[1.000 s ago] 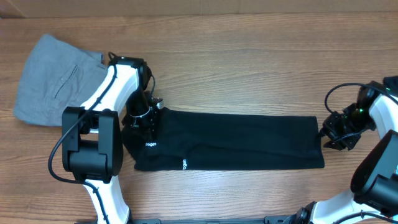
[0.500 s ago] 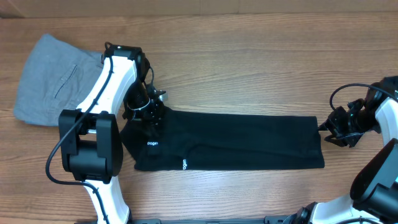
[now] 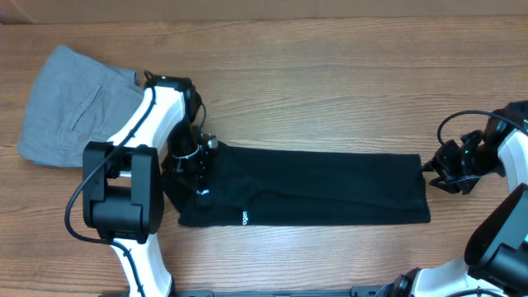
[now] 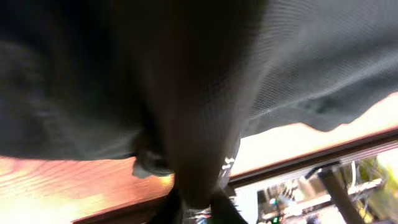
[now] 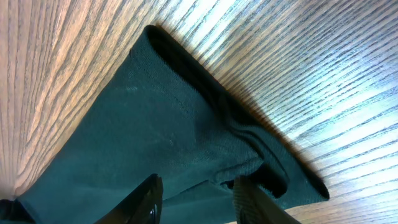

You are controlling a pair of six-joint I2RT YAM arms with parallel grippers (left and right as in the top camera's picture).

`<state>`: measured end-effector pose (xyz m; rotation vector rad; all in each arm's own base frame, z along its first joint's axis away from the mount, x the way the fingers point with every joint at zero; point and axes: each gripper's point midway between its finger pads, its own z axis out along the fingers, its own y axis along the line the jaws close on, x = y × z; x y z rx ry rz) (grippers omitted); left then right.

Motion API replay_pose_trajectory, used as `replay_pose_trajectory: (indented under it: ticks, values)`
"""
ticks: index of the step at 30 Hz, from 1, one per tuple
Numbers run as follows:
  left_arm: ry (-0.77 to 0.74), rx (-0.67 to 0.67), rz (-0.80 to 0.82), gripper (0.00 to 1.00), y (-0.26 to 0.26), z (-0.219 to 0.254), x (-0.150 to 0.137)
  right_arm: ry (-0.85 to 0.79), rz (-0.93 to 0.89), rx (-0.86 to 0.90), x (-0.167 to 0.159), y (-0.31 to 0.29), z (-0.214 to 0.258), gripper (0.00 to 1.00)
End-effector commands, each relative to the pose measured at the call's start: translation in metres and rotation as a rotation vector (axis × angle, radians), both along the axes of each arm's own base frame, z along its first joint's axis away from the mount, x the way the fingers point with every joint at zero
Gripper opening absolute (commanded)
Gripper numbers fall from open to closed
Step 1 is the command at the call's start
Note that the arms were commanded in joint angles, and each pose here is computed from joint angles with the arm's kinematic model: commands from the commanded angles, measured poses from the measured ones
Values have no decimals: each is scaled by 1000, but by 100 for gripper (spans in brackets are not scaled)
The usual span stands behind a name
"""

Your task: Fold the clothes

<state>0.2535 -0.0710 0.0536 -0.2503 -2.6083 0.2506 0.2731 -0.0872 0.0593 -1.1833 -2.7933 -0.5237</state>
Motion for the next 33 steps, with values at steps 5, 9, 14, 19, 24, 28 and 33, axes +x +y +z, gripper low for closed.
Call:
replay_pose_trajectory:
  ticks: [5, 9, 14, 19, 24, 28, 33]
  values:
    - [6, -132, 28, 4, -31, 31, -15, -48, 22, 11, 4, 4, 8, 41]
    - [-22, -154, 19, 4, -32, 53, -23, -48, 22, 11, 4, 4, 8, 41]
    - [-41, -133, 9, 5, -27, 60, -26, -50, 23, 9, 5, 3, 8, 41]
    - [-38, -43, 11, 7, -14, 47, -29, -47, 23, 11, 4, 4, 8, 41]
    - [10, -26, 19, 25, -11, 35, -43, -48, 22, 11, 4, 4, 8, 41]
    - [22, -22, 23, 31, -9, 33, -46, -48, 22, 11, 4, 4, 8, 41]
    - [-92, 31, 91, 29, 4, 27, -16, -54, 22, 9, 6, 3, 8, 42]
